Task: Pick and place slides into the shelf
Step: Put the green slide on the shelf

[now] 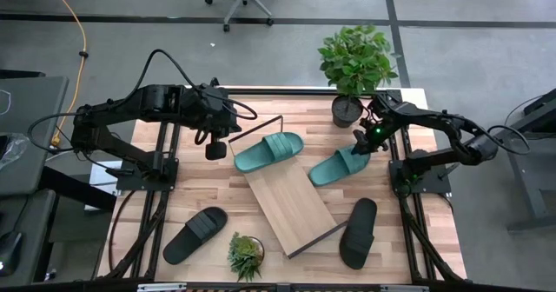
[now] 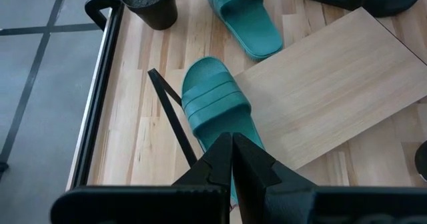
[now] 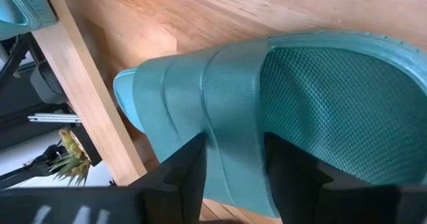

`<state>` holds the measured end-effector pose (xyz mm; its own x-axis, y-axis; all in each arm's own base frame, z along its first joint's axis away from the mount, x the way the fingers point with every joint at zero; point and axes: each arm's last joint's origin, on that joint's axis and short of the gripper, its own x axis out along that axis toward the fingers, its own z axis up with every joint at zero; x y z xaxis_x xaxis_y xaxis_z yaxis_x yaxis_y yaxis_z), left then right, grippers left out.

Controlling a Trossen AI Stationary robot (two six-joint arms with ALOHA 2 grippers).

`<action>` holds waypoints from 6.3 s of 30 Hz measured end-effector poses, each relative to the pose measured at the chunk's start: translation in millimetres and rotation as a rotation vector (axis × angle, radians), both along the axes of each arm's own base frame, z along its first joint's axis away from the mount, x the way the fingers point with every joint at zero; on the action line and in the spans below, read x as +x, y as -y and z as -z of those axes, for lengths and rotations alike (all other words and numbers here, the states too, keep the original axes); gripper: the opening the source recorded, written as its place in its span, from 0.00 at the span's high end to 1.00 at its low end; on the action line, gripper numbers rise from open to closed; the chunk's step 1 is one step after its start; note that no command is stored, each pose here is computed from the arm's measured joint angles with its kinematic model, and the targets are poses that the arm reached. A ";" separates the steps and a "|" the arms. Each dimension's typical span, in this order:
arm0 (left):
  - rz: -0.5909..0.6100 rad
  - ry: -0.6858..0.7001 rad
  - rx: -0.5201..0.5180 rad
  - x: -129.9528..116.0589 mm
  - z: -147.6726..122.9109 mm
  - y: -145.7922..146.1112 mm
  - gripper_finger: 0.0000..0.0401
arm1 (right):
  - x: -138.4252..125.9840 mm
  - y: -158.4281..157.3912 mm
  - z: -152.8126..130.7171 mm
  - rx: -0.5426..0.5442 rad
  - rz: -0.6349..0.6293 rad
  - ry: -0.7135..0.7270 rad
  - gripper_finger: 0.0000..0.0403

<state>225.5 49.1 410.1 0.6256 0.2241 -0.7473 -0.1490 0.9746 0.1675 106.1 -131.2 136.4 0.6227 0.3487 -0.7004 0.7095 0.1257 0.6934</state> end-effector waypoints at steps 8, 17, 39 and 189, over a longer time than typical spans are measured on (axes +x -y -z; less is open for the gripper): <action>0.000 0.000 0.000 0.0 -0.1 0.0 0.99 | -0.1 -0.4 0.0 0.001 -0.003 -0.001 0.81; 0.000 0.000 0.000 0.0 0.0 0.0 0.99 | -1.0 -0.8 0.4 0.002 0.001 -0.023 0.97; 0.001 -0.001 0.001 0.0 0.0 0.0 0.99 | -3.7 -5.5 -7.3 -0.012 -0.008 -0.002 1.00; -0.026 0.018 0.011 1.2 -1.2 -0.9 0.99 | 104.6 -88.6 -102.1 -0.264 0.003 0.448 1.00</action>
